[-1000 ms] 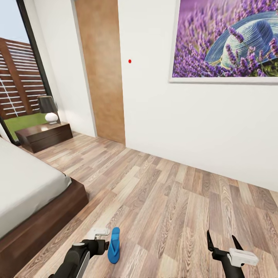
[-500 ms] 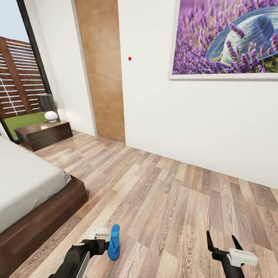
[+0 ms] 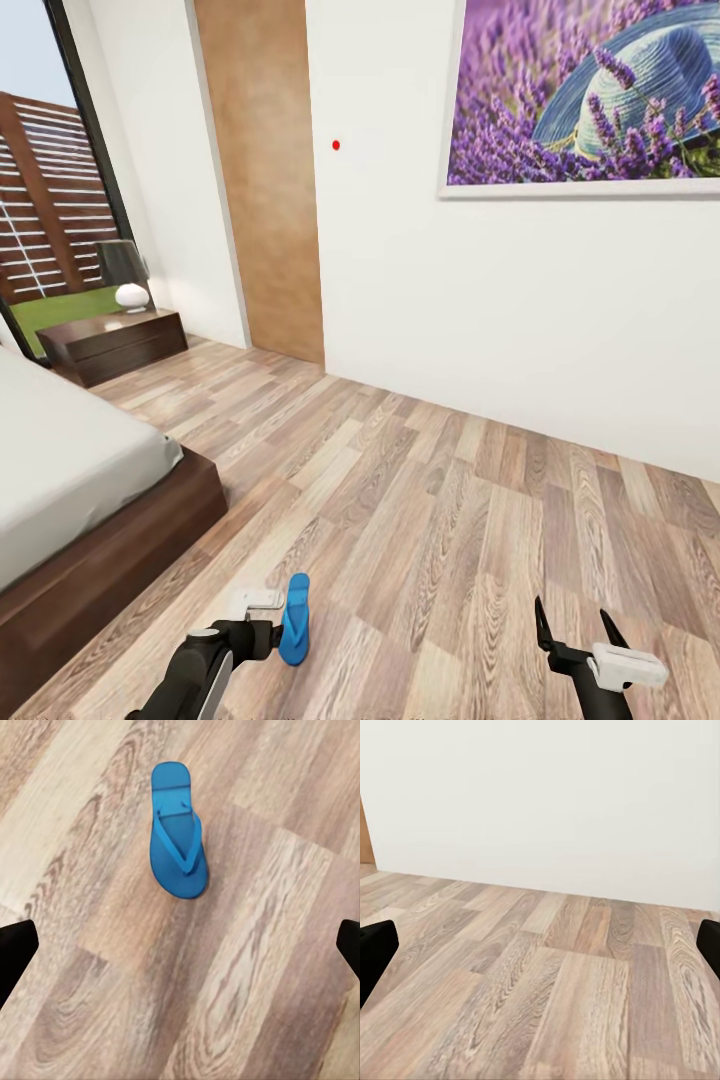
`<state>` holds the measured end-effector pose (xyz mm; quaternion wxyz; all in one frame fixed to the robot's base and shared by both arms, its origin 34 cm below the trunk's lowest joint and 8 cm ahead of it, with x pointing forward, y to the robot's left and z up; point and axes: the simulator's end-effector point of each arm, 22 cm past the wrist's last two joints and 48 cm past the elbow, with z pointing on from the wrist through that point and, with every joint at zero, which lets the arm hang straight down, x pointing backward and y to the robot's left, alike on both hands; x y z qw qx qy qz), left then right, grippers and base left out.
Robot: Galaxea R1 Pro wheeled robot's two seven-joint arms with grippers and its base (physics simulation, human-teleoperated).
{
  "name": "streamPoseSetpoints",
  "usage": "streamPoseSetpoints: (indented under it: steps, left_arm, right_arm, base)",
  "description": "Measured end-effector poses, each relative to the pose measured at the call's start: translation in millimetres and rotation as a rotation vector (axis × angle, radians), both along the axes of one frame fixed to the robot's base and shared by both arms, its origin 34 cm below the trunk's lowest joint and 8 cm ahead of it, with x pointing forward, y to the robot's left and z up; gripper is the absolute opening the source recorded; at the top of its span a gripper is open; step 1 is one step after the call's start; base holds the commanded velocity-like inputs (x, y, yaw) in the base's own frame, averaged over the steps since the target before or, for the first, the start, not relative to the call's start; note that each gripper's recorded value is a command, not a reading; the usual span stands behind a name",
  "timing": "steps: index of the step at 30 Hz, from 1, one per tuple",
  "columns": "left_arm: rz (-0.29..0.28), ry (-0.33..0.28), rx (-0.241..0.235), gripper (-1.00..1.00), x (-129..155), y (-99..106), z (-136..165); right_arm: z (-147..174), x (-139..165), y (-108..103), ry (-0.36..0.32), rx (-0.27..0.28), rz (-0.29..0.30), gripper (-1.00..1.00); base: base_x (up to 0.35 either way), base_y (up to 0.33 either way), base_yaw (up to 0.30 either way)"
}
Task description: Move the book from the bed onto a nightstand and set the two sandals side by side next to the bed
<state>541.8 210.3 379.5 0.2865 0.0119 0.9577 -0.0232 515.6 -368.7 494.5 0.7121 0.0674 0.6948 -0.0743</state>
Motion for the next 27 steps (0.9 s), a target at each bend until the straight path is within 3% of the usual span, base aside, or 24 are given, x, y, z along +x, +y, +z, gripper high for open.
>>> streamPoseSetpoints:
  steps: [21,27]
  left_arm:
    - [0.0,-0.001,0.0,1.0,-12,0,-47]
    - [0.0,0.024,0.0,1.0,-17,0,-59]
  right_arm:
    - [-47,-12,1,-0.001,0.001,0.0,1.0]
    - [-58,-14,-1,0.024,-0.002,-0.001,1.0]
  base:
    - [0.0,0.0,0.0]
    - [0.0,0.0,0.0]
